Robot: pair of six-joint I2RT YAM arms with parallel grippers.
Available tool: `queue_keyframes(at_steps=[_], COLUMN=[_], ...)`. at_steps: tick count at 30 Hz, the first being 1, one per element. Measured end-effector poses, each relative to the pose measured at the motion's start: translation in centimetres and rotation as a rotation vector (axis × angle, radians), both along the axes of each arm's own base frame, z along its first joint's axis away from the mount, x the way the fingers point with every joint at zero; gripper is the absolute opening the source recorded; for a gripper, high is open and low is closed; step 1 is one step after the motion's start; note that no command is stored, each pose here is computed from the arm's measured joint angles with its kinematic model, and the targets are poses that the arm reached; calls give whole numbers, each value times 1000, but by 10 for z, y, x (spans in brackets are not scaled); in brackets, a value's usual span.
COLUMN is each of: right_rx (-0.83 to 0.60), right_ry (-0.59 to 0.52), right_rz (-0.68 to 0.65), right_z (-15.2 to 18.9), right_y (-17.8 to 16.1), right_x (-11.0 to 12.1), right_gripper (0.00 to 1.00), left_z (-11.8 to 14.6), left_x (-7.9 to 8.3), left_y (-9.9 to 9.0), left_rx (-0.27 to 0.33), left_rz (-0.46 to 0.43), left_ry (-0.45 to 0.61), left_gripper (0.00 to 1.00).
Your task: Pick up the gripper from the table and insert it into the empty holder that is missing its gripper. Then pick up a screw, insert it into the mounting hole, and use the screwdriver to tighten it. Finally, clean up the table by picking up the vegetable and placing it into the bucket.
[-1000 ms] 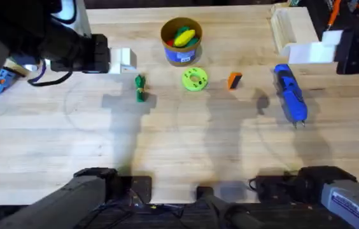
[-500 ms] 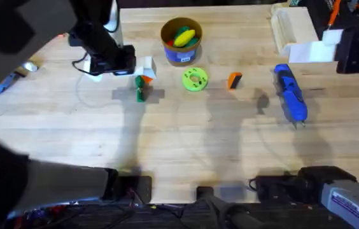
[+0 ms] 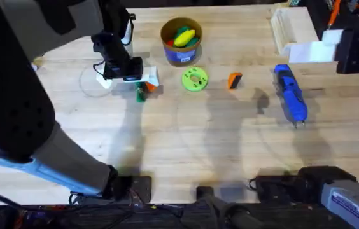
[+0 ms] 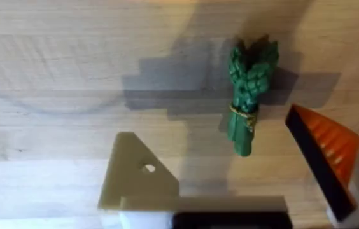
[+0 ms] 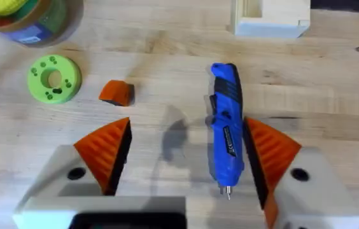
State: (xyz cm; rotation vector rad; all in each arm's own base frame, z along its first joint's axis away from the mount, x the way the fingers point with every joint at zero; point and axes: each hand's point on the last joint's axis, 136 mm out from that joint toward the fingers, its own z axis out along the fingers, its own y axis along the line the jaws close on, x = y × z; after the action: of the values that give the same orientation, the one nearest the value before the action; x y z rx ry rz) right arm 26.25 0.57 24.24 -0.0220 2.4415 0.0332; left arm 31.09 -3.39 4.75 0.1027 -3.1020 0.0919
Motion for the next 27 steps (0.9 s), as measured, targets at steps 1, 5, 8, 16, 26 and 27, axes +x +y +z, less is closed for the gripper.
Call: queue_keyframes(at_steps=[1, 5, 8, 16, 26, 27], right_rx=[0, 0, 0, 0, 0, 0], right_ry=[0, 0, 0, 0, 0, 0], right_rz=[0, 0, 0, 0, 0, 0], right_z=[0, 0, 0, 0, 0, 0], right_y=[0, 0, 0, 0, 0, 0], right_x=[0, 0, 0, 0, 0, 0], right_gripper=[994, 994, 994, 994, 994, 994], left_z=[-1, -7, -12, -15, -15, -15], left_x=[1, 4, 5, 8, 11, 11], left_y=[0, 1, 1, 3, 6, 6], left_rx=[1, 8, 10, 19, 41, 41], left_rz=[0, 0, 0, -1, -1, -1], left_ry=[0, 2, 7, -1, -13, -13], left_gripper=[990, 992, 996, 945, 715, 619])
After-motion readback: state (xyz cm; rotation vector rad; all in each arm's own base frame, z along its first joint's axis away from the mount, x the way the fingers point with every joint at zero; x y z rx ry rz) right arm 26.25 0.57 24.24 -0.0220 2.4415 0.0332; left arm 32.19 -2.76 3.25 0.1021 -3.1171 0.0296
